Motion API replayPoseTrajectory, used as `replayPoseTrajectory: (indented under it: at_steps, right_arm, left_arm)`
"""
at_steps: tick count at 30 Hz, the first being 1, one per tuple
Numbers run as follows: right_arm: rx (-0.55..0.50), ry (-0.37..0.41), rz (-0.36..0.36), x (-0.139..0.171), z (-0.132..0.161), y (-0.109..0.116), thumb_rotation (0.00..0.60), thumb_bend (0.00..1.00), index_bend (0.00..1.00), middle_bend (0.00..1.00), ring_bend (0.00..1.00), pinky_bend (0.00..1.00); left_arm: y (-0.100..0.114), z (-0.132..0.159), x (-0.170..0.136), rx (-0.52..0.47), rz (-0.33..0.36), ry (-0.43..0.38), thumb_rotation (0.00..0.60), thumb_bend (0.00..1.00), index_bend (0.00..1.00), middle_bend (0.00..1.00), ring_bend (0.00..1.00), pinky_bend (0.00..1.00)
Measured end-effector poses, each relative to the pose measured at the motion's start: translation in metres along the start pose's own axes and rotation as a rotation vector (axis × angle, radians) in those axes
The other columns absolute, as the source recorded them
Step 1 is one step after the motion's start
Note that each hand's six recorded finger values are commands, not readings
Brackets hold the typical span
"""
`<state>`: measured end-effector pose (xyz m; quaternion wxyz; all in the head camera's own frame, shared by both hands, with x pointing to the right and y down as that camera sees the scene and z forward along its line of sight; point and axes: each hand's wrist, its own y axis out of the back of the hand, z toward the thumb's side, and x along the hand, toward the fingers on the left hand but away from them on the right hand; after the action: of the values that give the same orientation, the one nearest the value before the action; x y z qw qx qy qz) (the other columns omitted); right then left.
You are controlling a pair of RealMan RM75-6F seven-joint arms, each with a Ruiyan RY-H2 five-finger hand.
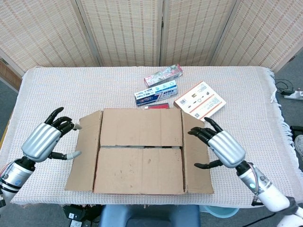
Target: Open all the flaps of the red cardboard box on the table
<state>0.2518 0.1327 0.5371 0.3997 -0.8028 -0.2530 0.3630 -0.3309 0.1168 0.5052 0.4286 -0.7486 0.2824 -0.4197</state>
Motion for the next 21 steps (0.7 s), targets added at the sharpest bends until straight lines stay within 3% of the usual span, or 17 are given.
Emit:
replayPoseTrajectory:
  at_steps: [10, 15, 21]
  right_arm:
    - [-0.027, 0.053, 0.013, -0.062, 0.036, -0.025, 0.432, 0.02, 0.09, 0.16, 0.25, 0.04]
    - [0.008, 0.066, 0.001, -0.085, 0.046, -0.033, 0.478, 0.02, 0.09, 0.16, 0.25, 0.04]
    - [0.035, 0.066, 0.006, -0.108, 0.052, -0.043, 0.476, 0.03, 0.09, 0.16, 0.25, 0.04]
  left_arm:
    - [-0.004, 0.005, -0.003, 0.006, -0.01, -0.018, 0.119, 0.17, 0.33, 0.41, 0.26, 0.0]
    - [-0.006, 0.003, -0.004, 0.003, -0.017, -0.014, 0.119, 0.17, 0.33, 0.41, 0.26, 0.0]
    - [-0.01, 0.001, -0.003, -0.001, -0.023, -0.012, 0.119, 0.17, 0.33, 0.41, 0.26, 0.0]
